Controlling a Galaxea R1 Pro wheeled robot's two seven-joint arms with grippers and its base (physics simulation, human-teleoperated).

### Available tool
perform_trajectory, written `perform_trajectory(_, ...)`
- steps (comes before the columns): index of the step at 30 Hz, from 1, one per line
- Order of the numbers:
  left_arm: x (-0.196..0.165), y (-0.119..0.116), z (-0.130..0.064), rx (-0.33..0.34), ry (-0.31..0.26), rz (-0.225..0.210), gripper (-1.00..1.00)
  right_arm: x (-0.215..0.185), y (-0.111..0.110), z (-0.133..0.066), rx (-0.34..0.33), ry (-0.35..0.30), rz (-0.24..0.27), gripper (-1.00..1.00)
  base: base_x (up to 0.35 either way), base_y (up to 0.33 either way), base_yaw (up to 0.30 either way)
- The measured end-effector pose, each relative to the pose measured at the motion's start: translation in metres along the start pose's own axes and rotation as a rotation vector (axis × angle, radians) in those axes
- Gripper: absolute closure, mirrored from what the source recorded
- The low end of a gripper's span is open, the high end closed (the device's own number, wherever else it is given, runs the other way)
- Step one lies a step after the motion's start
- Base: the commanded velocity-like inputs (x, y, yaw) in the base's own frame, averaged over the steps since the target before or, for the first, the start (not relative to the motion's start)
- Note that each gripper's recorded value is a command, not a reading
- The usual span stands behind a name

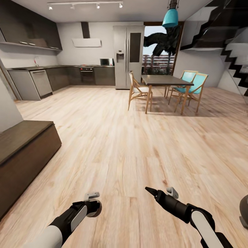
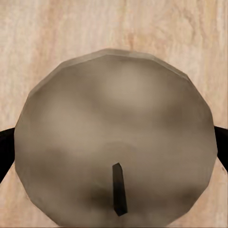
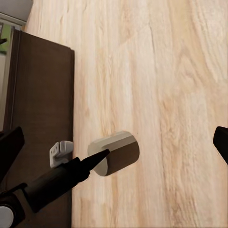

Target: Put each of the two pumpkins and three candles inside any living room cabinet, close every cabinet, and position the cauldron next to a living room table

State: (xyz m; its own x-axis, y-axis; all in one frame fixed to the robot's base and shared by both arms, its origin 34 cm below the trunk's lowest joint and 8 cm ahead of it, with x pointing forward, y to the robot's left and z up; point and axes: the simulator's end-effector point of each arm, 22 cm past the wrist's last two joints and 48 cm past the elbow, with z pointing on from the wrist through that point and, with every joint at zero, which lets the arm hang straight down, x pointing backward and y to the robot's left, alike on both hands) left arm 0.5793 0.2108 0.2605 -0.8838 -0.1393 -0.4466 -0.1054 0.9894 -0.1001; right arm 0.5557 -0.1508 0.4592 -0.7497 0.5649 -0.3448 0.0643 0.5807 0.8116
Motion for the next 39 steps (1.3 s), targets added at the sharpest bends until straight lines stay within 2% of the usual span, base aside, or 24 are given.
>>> perform_trajectory(10, 0.0000, -0.0008, 0.0000, 0.003, 0.000, 0.001, 1.00, -0.0003, 0.0001, 0.0000, -0.001, -0.001, 0.000, -1.00, 0.336, 0.112, -0.236)
perform_trajectory(39, 0.0034, -0.0004, 0.0025, 0.001, 0.007, 0.001, 1.00, 0.0028, -0.0049, 0.0021, 0.006, 0.006, 0.010, -1.00, 0.331, 0.141, -0.117)
